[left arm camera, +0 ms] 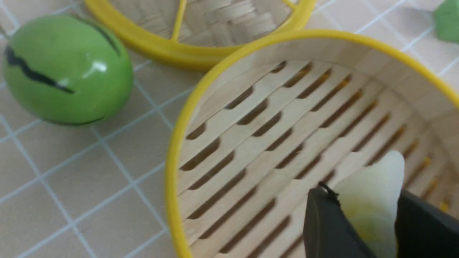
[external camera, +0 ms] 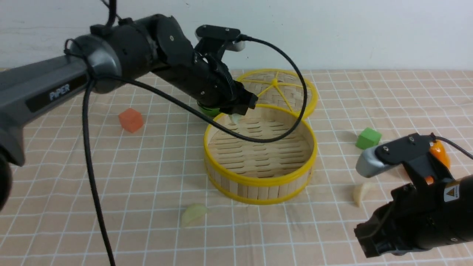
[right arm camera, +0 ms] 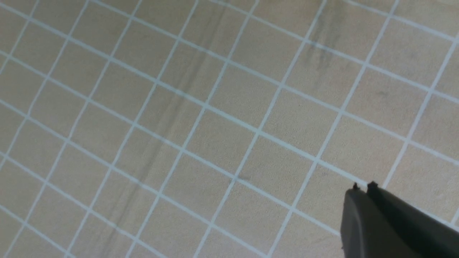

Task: Put the dumplings into the steamer on the table with the brown tablecloth.
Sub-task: 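Place the dumpling into the bamboo steamer basket with the left gripper, then reach for and grasp a dumpling on the table with the left gripper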

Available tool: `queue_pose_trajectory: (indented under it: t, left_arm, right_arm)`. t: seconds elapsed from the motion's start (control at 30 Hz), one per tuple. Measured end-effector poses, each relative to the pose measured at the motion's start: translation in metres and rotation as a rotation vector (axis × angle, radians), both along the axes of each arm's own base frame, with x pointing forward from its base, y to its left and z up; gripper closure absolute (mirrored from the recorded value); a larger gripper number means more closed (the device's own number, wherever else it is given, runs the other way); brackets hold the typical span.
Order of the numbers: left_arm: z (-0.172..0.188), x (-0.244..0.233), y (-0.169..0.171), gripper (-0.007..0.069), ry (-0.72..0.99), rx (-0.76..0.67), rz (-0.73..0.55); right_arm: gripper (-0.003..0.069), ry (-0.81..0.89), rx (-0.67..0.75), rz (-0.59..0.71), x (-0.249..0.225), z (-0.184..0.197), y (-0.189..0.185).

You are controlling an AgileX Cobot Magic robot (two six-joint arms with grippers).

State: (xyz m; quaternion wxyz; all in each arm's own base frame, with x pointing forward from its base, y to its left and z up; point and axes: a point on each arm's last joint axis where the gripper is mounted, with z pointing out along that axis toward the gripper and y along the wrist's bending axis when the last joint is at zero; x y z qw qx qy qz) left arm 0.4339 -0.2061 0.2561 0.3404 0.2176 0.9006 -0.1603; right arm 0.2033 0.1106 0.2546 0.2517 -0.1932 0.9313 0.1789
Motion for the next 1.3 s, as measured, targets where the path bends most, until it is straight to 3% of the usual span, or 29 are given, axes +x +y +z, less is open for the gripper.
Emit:
queue_pose_trajectory:
  t: [0.13,0.27,0.47,0.6,0.7,0.9,1.0,1.17,1.3]
  left_arm:
    - [-0.041,0.013,0.005,0.0426,0.082,0.059,0.100]
    - [-0.051,0.016,0.005,0.0409,0.120,0.029,0.172]
    - [-0.045,0.018,0.004,0.0230,0.101,-0.006,0.205]
    - [-0.040,0.016,0.004,0.0187,0.122,-0.040,0.222]
    - [-0.014,0.005,0.005,0.0190,0.161,-0.048,0.200]
    - [0.084,-0.052,0.025,0.0246,0.158,-0.010,0.094]
    - [0.100,-0.077,0.034,0.0263,0.201,0.037,0.043]
    - [0.071,-0.093,0.041,0.0269,0.290,0.104,0.002]
    - [0.019,-0.096,0.045,0.0268,0.339,0.151,0.019]
  right_arm:
    - [0.0645,0.003,-0.001,0.001,0.000,0.000,0.000]
    - [0.0645,0.004,-0.001,0.002,0.000,0.000,0.000]
    - [0.0638,0.005,-0.001,0.002,0.000,0.000,0.000]
    - [0.0636,0.006,-0.002,0.003,-0.001,0.000,0.000]
    - [0.0633,0.004,-0.003,0.006,-0.001,0.000,0.000]
    - [0.0631,-0.020,-0.026,0.046,0.000,0.000,0.000]
    - [0.0629,-0.025,-0.029,0.054,0.000,0.000,0.000]
    - [0.0627,-0.025,-0.029,0.054,0.000,0.000,0.000]
    - [0.0627,-0.024,-0.025,0.052,0.000,0.000,0.000]
